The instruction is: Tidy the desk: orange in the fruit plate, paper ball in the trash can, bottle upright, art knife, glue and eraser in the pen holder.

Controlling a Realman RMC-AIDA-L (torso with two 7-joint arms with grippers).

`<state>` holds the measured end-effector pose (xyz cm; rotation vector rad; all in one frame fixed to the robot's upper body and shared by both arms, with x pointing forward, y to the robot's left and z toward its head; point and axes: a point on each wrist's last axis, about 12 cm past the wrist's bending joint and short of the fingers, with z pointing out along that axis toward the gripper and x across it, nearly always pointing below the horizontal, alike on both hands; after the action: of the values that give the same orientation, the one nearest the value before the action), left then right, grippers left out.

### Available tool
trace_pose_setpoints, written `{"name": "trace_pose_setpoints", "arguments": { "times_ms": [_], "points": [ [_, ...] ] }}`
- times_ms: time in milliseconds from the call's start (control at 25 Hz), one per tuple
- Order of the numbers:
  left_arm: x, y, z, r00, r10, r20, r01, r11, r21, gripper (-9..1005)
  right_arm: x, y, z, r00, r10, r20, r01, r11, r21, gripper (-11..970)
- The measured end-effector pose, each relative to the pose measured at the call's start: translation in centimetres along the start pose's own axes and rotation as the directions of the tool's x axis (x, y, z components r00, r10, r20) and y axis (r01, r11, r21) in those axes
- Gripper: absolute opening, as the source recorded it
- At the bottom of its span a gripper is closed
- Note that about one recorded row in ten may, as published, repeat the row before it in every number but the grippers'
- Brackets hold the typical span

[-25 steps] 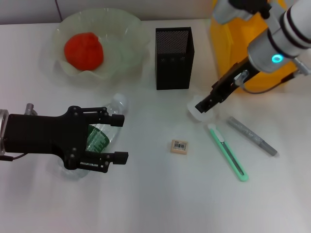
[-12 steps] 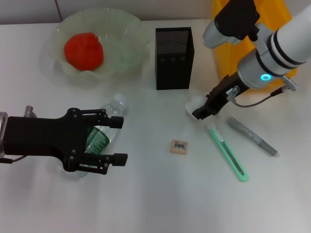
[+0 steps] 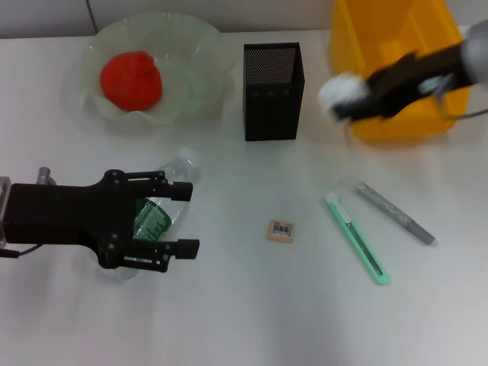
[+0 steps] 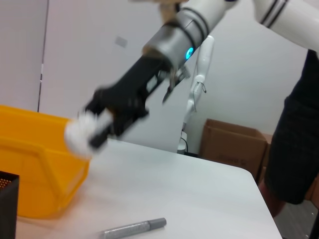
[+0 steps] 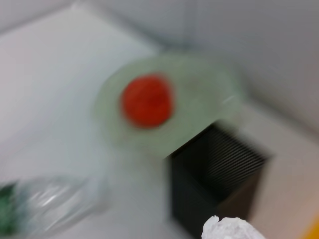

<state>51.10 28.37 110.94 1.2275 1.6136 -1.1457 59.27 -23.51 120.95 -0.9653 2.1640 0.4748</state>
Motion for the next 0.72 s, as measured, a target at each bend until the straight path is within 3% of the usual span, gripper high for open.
{"name": "trace_pose_setpoints", "arguments": {
  "times_ms": [240, 440, 720],
  "points": [
    [-0.4, 0.3, 0.0, 1.0, -0.002, 0.021, 0.002, 1.0, -0.018, 828, 1.3, -2.5, -3.3, 0.985, 0.06, 0.164, -0.088, 0.981, 0.172, 573],
    [-0.7, 0.5, 0.4, 1.0, -0.008, 0.025, 0.008, 1.0, -0.021, 828, 2.7, -4.1, -2.2, 0.968, 0.106, 0.228, -0.154, 0.966, 0.206, 604],
    [-1.8, 1.0, 1.1, 0.992, -0.085, 0.09, 0.089, 0.995, -0.042, 828, 3.5, -4.2, -1.5, 0.966, 0.103, 0.239, -0.15, 0.97, 0.19, 773]
  ]
}}
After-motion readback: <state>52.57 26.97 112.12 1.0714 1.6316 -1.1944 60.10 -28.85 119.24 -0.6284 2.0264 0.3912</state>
